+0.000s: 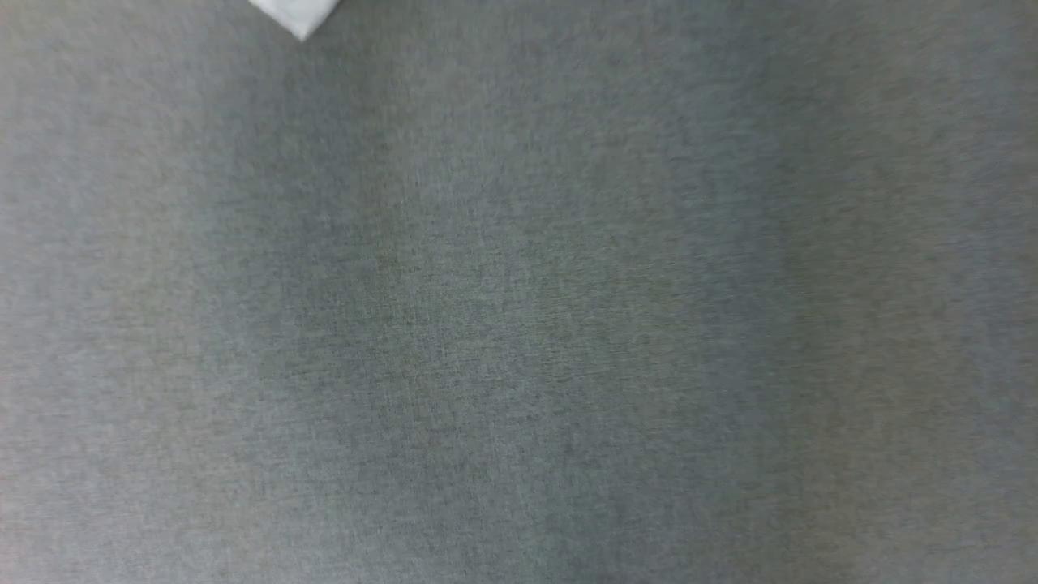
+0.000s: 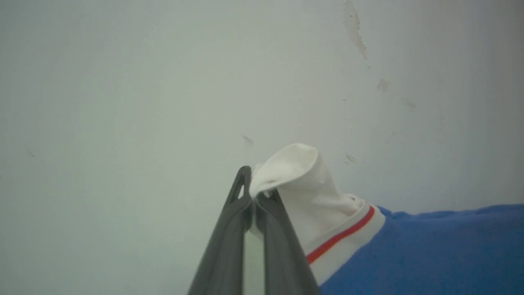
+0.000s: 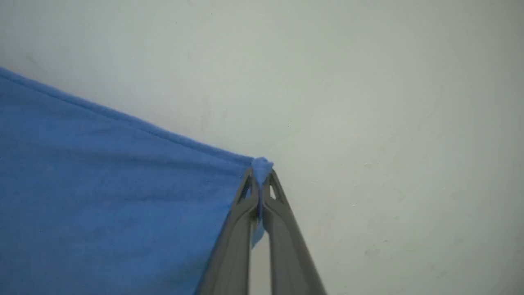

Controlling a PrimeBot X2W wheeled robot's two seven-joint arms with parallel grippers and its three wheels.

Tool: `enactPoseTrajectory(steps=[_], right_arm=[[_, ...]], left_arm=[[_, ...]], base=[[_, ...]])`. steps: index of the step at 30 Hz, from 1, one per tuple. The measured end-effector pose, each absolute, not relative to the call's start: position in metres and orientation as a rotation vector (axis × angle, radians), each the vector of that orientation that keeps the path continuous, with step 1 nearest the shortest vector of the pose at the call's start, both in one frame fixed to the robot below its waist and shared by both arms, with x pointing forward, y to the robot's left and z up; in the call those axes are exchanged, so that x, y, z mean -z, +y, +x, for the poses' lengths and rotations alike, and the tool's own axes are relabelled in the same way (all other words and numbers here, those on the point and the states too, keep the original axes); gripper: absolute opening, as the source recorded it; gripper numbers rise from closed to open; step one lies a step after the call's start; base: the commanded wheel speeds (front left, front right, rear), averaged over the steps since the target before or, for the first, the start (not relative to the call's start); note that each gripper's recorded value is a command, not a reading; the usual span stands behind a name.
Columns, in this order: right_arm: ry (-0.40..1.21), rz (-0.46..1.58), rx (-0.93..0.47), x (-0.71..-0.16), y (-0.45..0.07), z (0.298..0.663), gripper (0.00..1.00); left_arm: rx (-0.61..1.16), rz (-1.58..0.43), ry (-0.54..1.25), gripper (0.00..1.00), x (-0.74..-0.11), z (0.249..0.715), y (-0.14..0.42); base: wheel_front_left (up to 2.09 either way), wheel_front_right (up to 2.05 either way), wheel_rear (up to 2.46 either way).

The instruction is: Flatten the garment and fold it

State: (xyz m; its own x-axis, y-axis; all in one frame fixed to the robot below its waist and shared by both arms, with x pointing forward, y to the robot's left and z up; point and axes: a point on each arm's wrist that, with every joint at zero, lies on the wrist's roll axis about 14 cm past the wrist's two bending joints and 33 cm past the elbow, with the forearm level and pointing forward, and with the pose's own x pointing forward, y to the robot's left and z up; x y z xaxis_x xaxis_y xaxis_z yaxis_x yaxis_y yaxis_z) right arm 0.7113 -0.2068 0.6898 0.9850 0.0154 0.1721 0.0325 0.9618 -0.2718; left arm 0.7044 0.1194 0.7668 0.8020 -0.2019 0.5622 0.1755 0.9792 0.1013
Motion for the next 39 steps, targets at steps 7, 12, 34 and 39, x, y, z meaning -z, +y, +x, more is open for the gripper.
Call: enactPoseTrajectory(steps=[7, 12, 34, 39], right_arm=[[-0.068, -0.304, 0.007, -0.603, -0.213, 0.740, 0.00], [0.015, -0.317, -0.034, -0.553, -0.204, 0.745, 0.00], [0.055, -0.145, -0.163, -0.554, -0.206, 0.624, 0.00], [0.092, -0.101, -0.135, -0.544, -0.227, 0.568, 0.00]], left_arm=[[0.223, 0.019, -0.470, 0.00, -0.667, 0.740, 0.129], [0.232, 0.043, -0.340, 0.00, -0.608, 0.744, 0.145], [0.299, 0.021, -0.068, 0.00, -0.569, 0.601, 0.176], [0.298, 0.049, -0.011, 0.00, -0.556, 0.541, 0.175]], base=[[0.00, 0.00, 0.00], [0.00, 0.00, 0.00], [0.00, 0.00, 0.00], [0.00, 0.00, 0.00]])
